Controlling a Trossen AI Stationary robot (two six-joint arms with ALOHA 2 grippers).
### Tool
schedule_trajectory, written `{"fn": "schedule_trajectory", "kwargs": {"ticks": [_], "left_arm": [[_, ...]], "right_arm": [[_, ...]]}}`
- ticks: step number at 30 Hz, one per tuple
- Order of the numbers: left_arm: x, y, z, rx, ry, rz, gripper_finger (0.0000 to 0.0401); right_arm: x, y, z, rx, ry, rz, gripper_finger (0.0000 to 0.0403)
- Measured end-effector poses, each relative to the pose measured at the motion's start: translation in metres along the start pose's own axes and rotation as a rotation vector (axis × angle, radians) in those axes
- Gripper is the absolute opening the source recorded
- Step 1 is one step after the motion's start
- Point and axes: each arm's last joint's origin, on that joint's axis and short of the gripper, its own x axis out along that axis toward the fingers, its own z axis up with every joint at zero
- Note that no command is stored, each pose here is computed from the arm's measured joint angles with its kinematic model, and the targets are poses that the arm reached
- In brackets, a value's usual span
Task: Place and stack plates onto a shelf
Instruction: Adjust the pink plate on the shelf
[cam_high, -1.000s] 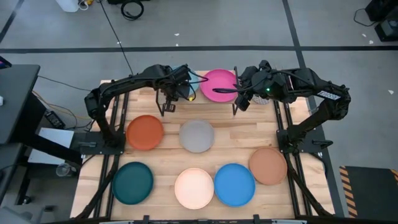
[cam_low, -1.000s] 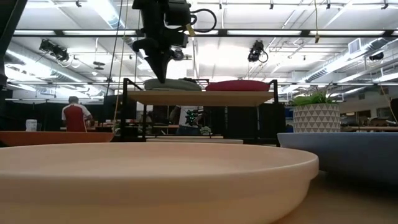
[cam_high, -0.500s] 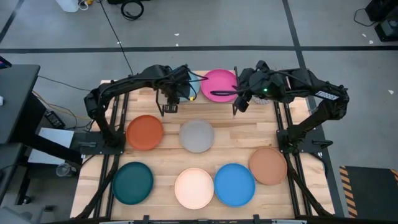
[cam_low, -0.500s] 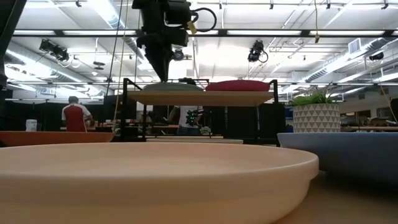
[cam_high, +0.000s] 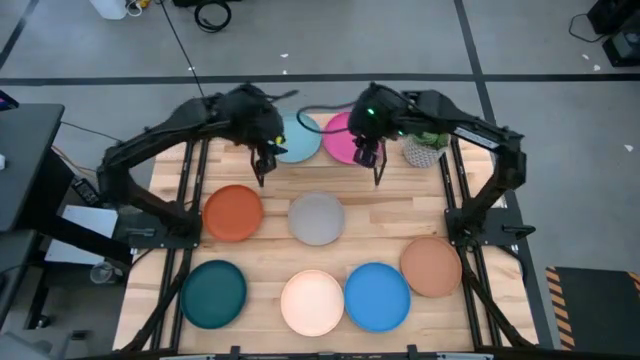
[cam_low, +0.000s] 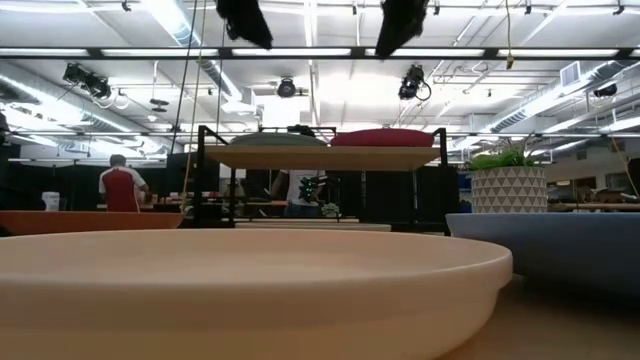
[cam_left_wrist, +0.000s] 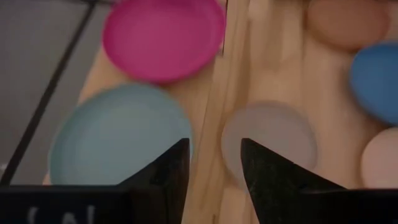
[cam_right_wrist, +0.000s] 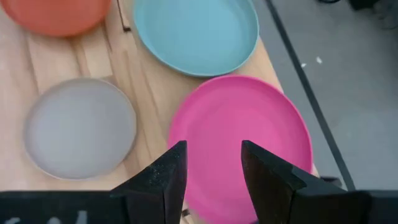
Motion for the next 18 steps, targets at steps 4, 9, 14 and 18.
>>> {"fn": "schedule_trajectory", "kwargs": {"ticks": [4,9,14,18], "left_arm": [[-0.029,-0.003,-0.006,-0.037,-0.089,0.015,0.0148],[-0.054,-0.009,-0.023,-0.091,-0.153,0.023,0.0148],[-0.071,-0.013,-0.037,-0.165,-0.187,0.044,0.0148],[-0.087,-0.014,-0.044,-0.203,-0.217,0.074,0.0148]], "right_arm": [[0.033,-0.018,0.004,-0.03,0.036,0.053,0.0158],[0.077,-0.026,0.011,-0.044,0.048,0.128,0.0158],[0.11,-0.03,0.012,-0.054,0.077,0.126,0.0158],[0.128,-0.035,0.011,-0.065,0.098,0.123,0.0158]]}}
